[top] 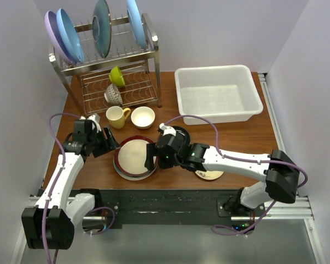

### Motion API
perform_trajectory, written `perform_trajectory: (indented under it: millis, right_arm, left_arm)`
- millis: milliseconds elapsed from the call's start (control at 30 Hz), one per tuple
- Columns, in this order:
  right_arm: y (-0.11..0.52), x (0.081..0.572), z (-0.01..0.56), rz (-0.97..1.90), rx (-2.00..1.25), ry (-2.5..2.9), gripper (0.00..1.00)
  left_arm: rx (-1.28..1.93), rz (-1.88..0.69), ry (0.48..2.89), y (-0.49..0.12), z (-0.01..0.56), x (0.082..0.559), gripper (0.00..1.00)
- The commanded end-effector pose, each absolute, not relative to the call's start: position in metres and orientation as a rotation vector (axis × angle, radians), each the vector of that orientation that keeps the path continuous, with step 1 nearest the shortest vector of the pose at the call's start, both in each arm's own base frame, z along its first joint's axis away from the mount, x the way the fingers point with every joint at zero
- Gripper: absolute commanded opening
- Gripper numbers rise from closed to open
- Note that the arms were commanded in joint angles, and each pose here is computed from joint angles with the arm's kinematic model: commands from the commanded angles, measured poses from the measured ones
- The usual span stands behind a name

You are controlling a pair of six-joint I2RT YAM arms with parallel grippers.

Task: Place the plates into the plastic bin on the countertop
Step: Pick up the plate at the center of the board.

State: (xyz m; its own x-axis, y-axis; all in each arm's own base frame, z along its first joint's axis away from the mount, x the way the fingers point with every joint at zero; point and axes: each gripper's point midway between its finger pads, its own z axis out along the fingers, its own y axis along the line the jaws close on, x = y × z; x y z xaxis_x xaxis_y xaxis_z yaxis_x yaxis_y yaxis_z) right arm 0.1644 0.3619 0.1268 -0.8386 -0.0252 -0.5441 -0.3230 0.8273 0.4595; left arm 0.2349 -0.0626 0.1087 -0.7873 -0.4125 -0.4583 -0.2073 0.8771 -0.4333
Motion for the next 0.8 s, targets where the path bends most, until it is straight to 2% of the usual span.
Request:
perform_trajectory:
  millis: [0, 200, 400, 767]
  right_arm:
    - [0.371, 0.166, 0.139, 0.861, -0.219, 2.449, 0.99]
    - [0.367, 0.169, 0.132, 0.879, -0.189, 2.462, 0.98]
    - [0.361, 0.176, 0.125, 0.909, -0.149, 2.466, 0.98]
    - [0.363, 0.187, 0.119, 0.940, -0.156, 2.437, 0.97]
  left_arm:
    - [-0.411, -0.511, 2.540, -0.066, 0.098, 0.222, 0.63]
    - [-0.400, -0.513, 2.612, -0.068, 0.085, 0.219, 0.61]
    - [-0.353, -0.560, 2.642, -0.078, 0.080, 0.219, 0.52]
    - [-0.300, -0.619, 2.661, -0.089, 0.078, 0.218, 0.44]
